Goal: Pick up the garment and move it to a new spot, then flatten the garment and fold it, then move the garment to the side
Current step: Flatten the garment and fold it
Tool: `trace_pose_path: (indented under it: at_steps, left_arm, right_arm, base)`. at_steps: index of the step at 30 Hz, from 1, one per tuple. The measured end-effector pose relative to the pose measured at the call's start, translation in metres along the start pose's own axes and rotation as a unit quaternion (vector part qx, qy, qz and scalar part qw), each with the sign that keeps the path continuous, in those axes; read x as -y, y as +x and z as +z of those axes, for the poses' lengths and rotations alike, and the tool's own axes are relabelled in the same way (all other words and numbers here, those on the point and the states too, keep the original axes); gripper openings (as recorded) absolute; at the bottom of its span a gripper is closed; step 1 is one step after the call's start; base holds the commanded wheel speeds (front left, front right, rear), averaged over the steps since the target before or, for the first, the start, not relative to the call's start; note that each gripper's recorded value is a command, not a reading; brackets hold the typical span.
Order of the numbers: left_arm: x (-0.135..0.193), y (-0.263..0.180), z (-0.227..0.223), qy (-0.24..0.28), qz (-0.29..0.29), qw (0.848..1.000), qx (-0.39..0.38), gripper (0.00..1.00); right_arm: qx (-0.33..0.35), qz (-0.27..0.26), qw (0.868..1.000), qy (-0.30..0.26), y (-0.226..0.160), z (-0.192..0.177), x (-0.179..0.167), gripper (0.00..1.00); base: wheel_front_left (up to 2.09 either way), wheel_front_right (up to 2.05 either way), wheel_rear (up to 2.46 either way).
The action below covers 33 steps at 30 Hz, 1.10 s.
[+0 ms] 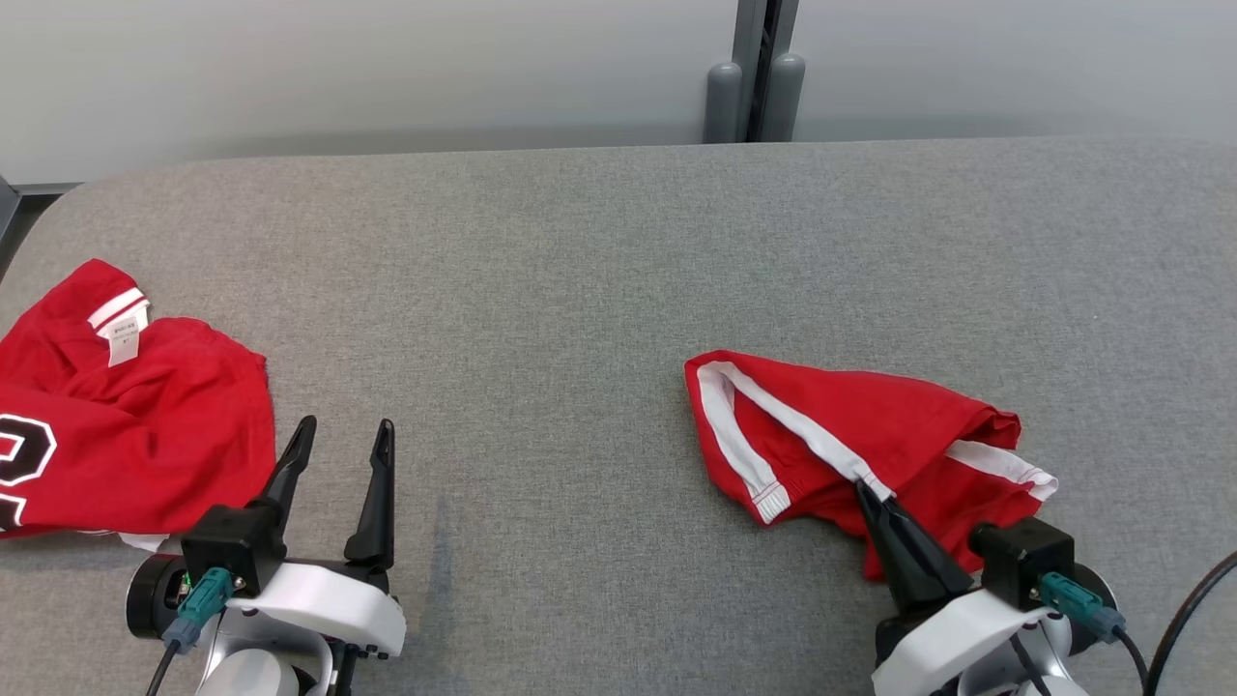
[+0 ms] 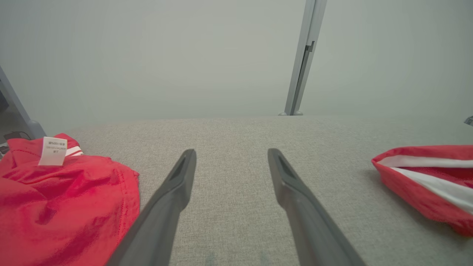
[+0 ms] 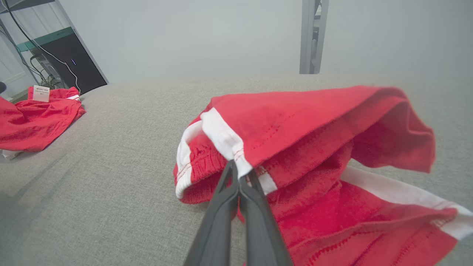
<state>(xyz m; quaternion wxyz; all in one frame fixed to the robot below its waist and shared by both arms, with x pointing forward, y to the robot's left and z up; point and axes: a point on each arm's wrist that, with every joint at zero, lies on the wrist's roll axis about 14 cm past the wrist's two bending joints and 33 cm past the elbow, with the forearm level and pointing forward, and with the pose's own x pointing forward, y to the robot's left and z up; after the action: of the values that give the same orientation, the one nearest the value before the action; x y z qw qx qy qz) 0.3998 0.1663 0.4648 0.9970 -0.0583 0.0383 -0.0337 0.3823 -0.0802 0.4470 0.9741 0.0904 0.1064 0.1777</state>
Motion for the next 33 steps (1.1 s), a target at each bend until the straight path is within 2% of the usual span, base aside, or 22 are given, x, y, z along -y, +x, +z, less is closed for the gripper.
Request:
trace_pose_path:
  at_steps: [8, 10, 18, 26, 33]
  left_arm:
    - [0.0, 0.0, 0.001, -0.001, 0.002, 1.0, 0.001, 1.0]
    - [0.0, 0.001, 0.001, -0.001, 0.002, 1.0, 0.002, 1.0]
    - [0.0, 0.004, -0.002, -0.001, 0.0, 1.0, -0.001, 1.0]
    - [-0.001, 0.013, -0.004, 0.0, 0.004, 1.0, -0.002, 1.0]
    - [-0.001, 0.028, -0.013, 0.0, 0.0, 1.0, -0.011, 1.0]
  right_arm:
    - [0.054, -0.001, 0.999, -0.007, 0.004, 0.031, 0.003, 0.0]
    - [0.083, -0.015, 0.996, -0.019, 0.006, 0.053, 0.016, 0.0]
    - [0.11, -0.059, 0.991, -0.043, 0.007, 0.08, 0.056, 0.0]
    - [0.084, -0.093, 0.992, -0.025, 0.023, 0.065, 0.087, 0.0]
    - [0.065, -0.099, 0.993, -0.011, 0.056, 0.049, 0.104, 0.0]
  base:
    - [0.0, 0.0, 0.0]
    - [0.0, 0.0, 0.0]
    - [0.0, 0.0, 0.0]
    - [0.0, 0.0, 0.0]
    - [0.0, 0.0, 0.0]
